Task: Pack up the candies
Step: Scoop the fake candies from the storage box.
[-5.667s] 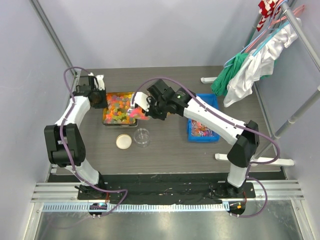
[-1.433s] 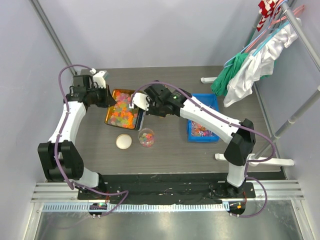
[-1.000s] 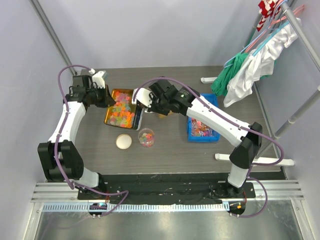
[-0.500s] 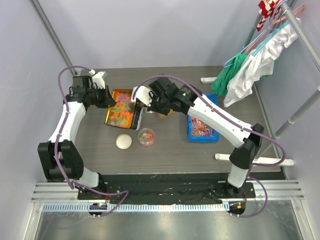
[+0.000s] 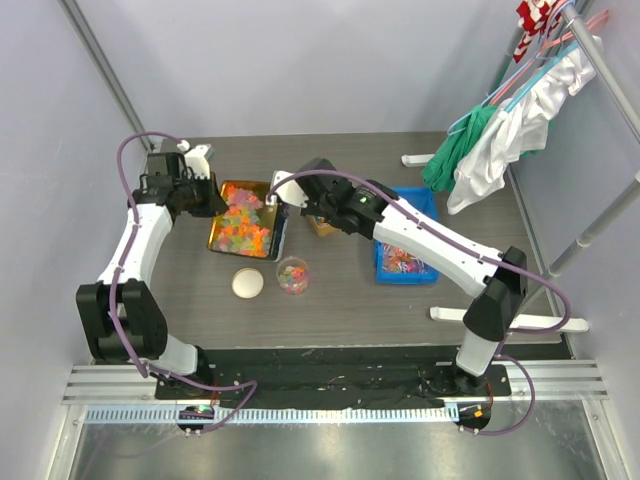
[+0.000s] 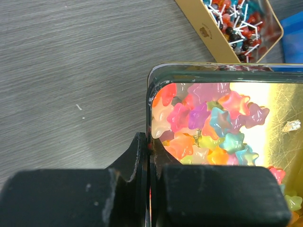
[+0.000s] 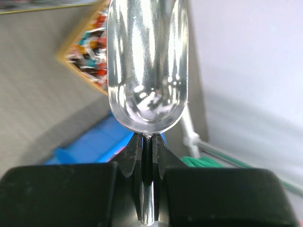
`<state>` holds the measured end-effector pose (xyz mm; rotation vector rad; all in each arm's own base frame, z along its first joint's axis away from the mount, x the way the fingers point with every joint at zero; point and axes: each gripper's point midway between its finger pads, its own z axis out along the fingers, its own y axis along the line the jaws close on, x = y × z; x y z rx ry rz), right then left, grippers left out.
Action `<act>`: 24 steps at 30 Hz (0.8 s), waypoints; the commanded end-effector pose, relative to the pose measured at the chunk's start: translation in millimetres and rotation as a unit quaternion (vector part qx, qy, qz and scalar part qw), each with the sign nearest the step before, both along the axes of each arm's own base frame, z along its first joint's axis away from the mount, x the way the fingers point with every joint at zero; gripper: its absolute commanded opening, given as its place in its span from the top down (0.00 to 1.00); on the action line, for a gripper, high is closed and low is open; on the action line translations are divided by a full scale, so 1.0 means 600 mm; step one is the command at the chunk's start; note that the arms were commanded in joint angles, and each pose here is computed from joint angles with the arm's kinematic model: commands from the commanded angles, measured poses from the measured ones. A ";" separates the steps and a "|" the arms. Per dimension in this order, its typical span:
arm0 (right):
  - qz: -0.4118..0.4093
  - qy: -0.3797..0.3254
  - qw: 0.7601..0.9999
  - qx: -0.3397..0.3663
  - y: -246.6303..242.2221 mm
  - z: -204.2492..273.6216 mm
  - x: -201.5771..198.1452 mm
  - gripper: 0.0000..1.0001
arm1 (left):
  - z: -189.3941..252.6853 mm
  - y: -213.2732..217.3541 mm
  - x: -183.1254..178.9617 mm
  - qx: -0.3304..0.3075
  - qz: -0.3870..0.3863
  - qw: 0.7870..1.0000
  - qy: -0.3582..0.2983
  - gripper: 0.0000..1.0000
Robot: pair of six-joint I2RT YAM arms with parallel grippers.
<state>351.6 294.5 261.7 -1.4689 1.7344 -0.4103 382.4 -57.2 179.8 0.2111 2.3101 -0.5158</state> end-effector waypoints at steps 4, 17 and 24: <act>-0.037 -0.139 0.987 0.064 -0.046 0.184 0.015 0.99 | -0.003 -0.021 0.006 -0.017 -0.020 1.000 0.004 1.00; -0.016 -0.109 0.988 0.104 -0.029 0.168 -0.002 0.99 | -0.033 -0.038 -0.030 -0.026 -0.091 0.982 0.164 1.00; -0.013 -0.103 0.989 0.107 -0.027 0.165 -0.005 0.99 | -0.013 -0.070 -0.070 -0.095 -0.164 0.956 0.224 1.00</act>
